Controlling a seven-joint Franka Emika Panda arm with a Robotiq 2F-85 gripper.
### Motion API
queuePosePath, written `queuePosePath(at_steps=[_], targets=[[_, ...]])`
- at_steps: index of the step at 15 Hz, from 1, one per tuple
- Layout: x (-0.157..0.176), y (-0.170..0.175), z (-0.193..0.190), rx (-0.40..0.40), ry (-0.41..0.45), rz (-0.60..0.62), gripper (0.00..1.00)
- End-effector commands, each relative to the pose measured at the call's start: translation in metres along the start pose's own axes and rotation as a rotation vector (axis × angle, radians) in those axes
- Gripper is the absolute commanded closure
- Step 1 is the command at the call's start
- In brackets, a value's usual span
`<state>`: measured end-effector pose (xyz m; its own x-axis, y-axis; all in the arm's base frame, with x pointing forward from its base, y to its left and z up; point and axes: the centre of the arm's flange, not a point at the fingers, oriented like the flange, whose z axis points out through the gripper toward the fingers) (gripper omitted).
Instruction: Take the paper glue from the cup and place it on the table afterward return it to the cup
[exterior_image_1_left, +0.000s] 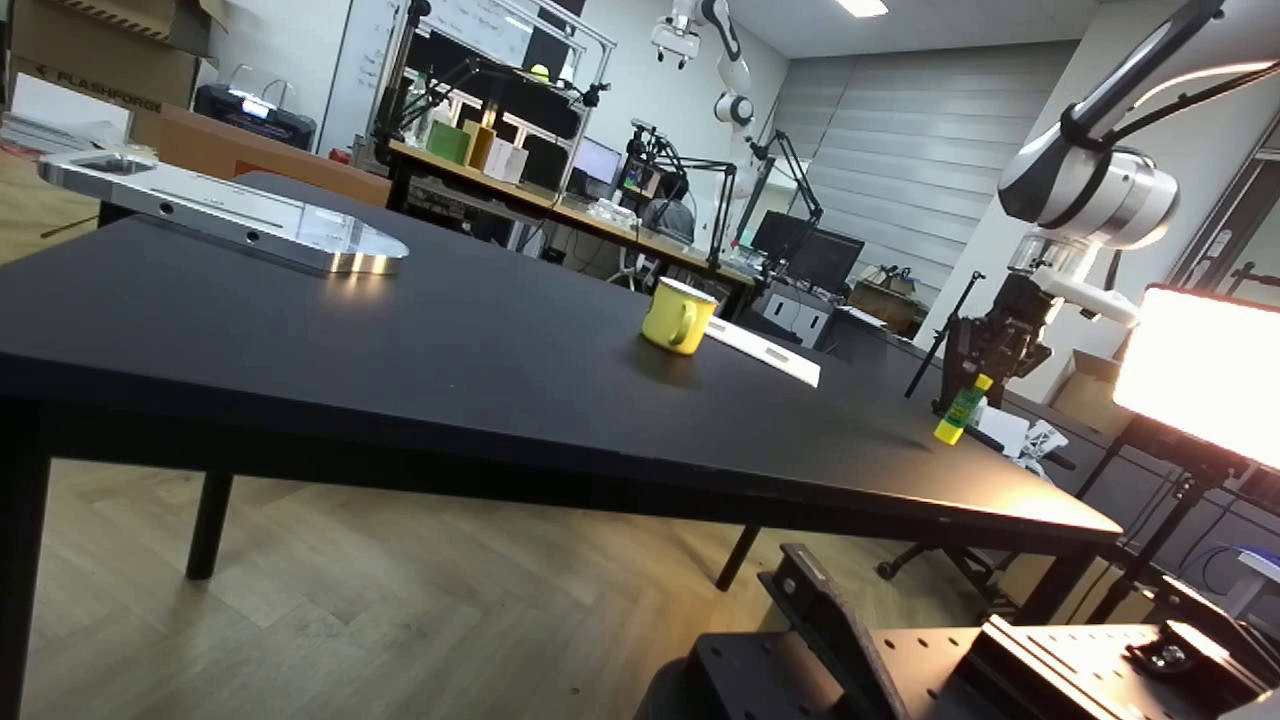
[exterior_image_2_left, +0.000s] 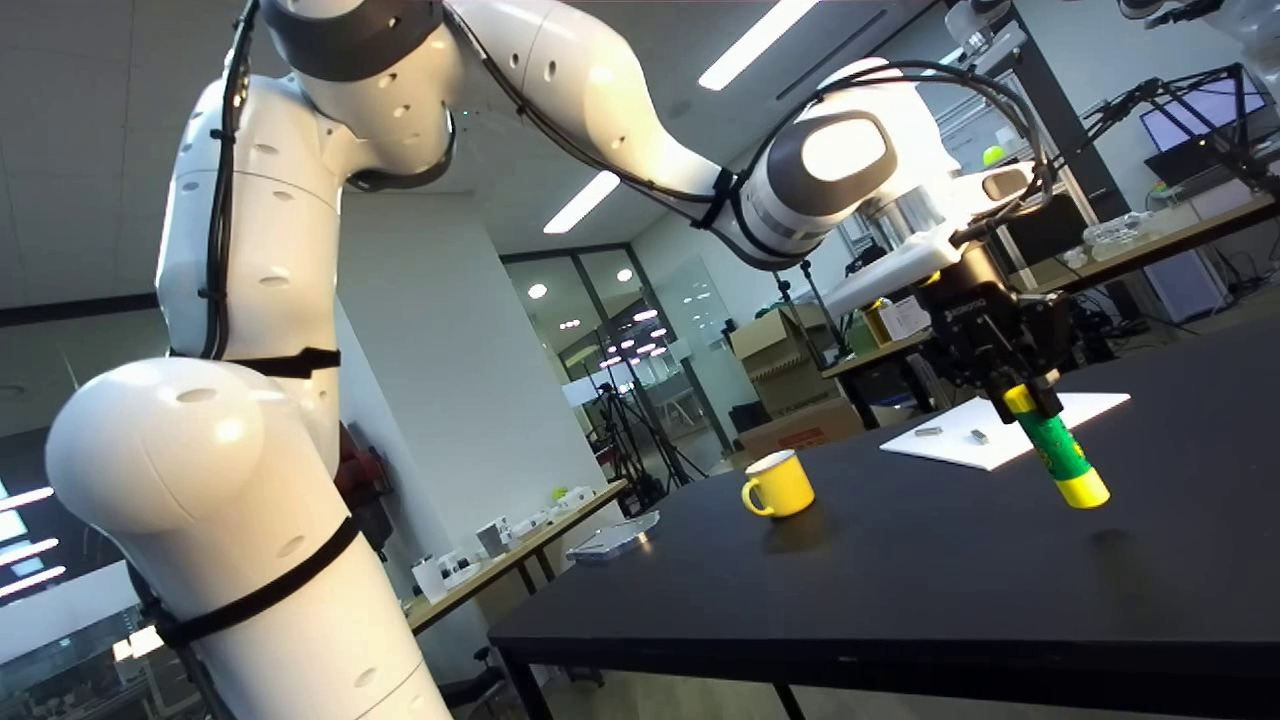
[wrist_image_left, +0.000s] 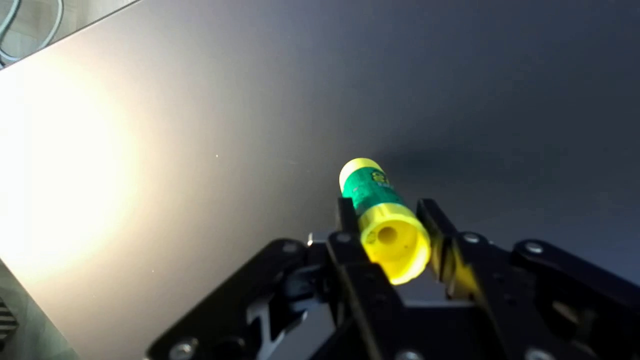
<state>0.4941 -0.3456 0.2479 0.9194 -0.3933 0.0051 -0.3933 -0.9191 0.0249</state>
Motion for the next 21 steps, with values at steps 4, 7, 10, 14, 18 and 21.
queuePosePath(at_steps=[4, 7, 10, 14, 18, 21], targets=[[-0.001, 0.023, 0.017, 0.011, -0.011, 0.037, 0.91], [-0.002, 0.026, 0.021, 0.008, -0.018, 0.043, 0.91], [-0.004, 0.02, 0.012, 0.009, -0.024, 0.035, 0.34], [-0.008, -0.004, -0.022, -0.028, 0.004, 0.012, 0.08], [-0.017, -0.036, -0.07, -0.1, 0.001, -0.032, 0.0], [-0.005, -0.033, -0.063, -0.097, -0.004, -0.064, 0.0]])
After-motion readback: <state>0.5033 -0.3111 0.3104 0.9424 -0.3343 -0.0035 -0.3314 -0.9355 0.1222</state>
